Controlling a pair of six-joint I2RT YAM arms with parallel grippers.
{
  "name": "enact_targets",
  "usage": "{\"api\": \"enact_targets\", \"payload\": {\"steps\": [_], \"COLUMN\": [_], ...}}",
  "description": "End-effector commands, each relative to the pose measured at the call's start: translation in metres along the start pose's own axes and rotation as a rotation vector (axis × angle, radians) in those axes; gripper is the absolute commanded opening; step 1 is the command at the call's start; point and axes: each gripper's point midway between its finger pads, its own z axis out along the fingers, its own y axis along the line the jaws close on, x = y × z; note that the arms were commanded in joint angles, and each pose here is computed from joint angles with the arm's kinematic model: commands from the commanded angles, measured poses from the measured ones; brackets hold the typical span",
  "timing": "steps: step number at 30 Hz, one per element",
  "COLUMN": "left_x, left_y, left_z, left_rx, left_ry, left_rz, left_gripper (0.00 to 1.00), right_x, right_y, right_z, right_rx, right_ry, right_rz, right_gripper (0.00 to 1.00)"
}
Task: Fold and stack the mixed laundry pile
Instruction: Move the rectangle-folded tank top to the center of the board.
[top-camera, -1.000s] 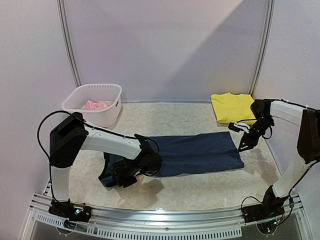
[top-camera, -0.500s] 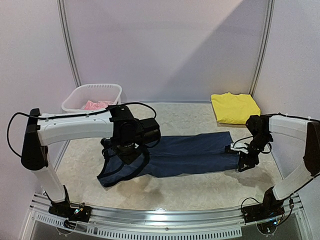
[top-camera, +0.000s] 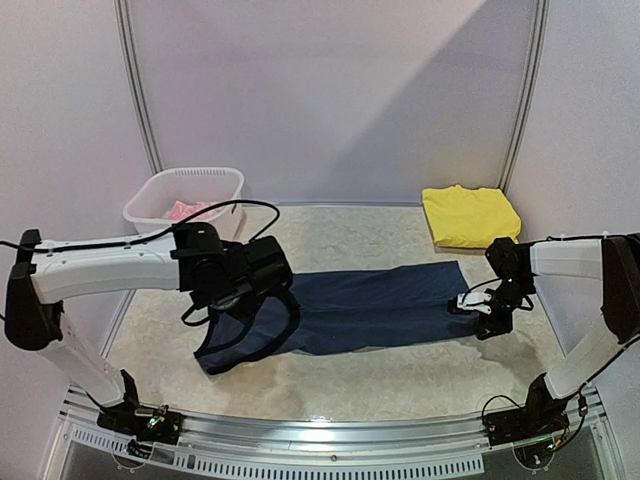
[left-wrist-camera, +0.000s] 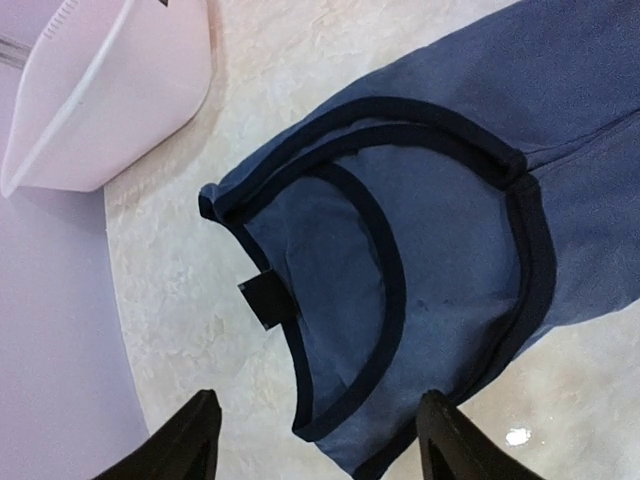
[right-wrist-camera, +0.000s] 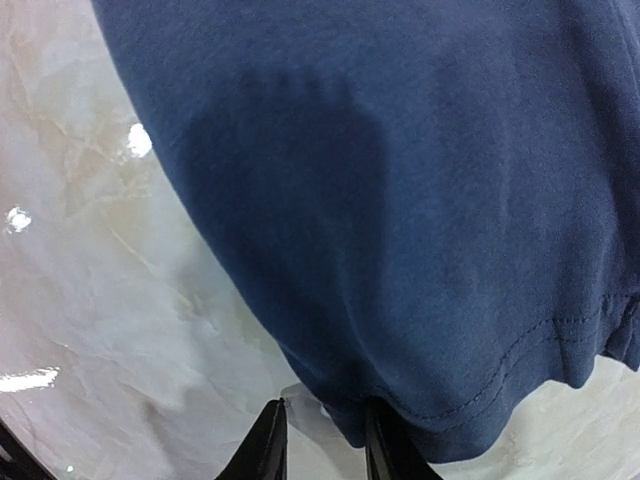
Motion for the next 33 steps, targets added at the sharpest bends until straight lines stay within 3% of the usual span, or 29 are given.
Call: {"api": "enact_targets", "payload": {"steps": [1,6,8,11,16,20,23,25,33], "left_x": [0.022,0.071,0.083,0.091,0.094,0.099,0.103,0.107,0.108], "left_y": [-0.001,-0.001,-0.004,-0.002,0.003,0.005,0.000,-0.007,-0.055], "left_z": [-0.002,0.012,0.015,0.013,0.004,0.001,0.004,0.006,0.003], "left_rx": [0.137,0.251,0.274,0.255,0.213,0.193,0.192,0.209,0.367], "left_ry": [-0.045,0.004,0.019,0.034,0.078,0.121,0.138,0.150,0.178], "left_rz": [-0.165,-0.502,-0.573,-0.588,-0.564,-0.558,-0.515,-0.474,-0.267], "left_gripper": [0.63,0.63,0.63,0.60,0.60,0.60,0.60,0.60,0.59], "right_x": [0.003,-0.014,-0.016,-0.016,-0.011,0.001,0.015,0.026,0.084], "right_y": [-0.003,-0.001,-0.002,-0.005,-0.004,-0.006,-0.008,-0.007,0.010], "right_z": [-0.016,-0.057,-0.055,-0.043,-0.010,0.008,0.016,0.018,0.013], "right_rx": [0.061,0.120,0.117,0.085,0.010,0.033,0.056,0.047,0.034], "right_ry": [0.007,-0.104,-0.106,-0.086,-0.036,0.010,0.058,0.068,0.152], "right_rz": [-0.014,-0.074,-0.094,-0.106,-0.121,-0.120,-0.109,-0.089,-0.042], "right_gripper": [0.30,0.43,0.45,0.52,0.52,0.38,0.15,0.06,0.02]}}
